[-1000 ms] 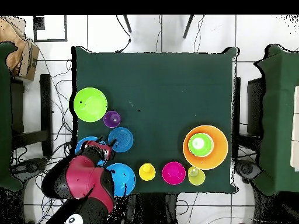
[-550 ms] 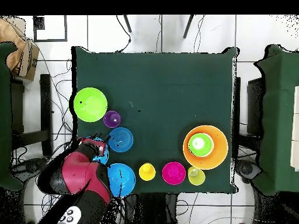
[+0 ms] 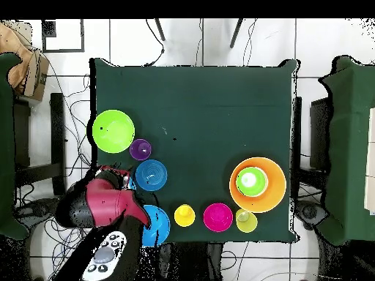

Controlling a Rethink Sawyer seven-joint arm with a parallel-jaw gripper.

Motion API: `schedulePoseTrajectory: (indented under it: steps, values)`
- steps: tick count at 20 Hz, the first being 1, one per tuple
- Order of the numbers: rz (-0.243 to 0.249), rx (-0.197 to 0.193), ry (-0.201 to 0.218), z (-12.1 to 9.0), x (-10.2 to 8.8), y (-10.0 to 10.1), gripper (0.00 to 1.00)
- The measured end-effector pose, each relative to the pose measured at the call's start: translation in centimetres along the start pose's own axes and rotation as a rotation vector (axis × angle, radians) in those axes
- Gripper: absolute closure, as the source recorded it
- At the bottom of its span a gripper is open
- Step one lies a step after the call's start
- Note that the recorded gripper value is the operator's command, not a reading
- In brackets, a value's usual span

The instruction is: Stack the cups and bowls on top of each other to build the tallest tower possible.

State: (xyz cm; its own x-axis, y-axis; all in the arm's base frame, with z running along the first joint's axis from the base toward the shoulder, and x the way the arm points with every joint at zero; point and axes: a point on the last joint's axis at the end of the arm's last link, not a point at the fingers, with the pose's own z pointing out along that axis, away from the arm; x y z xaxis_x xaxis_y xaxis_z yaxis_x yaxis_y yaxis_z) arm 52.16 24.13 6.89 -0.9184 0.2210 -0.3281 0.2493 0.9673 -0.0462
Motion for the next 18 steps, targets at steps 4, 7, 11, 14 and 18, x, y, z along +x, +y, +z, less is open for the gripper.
schedulePoseTrajectory:
  steps: [4,7,11,14,18]
  values:
    - [0.012,-0.021,0.021,0.5,0.1,0.5,0.0]
    - [0.015,-0.032,0.029,0.7,0.2,0.8,0.0]
    - [0.011,-0.047,0.039,0.7,0.6,1.6,0.0]
    - [0.007,-0.054,0.044,0.7,0.8,2.0,0.0]
    - [0.002,-0.056,0.043,0.6,1.0,2.3,0.0]
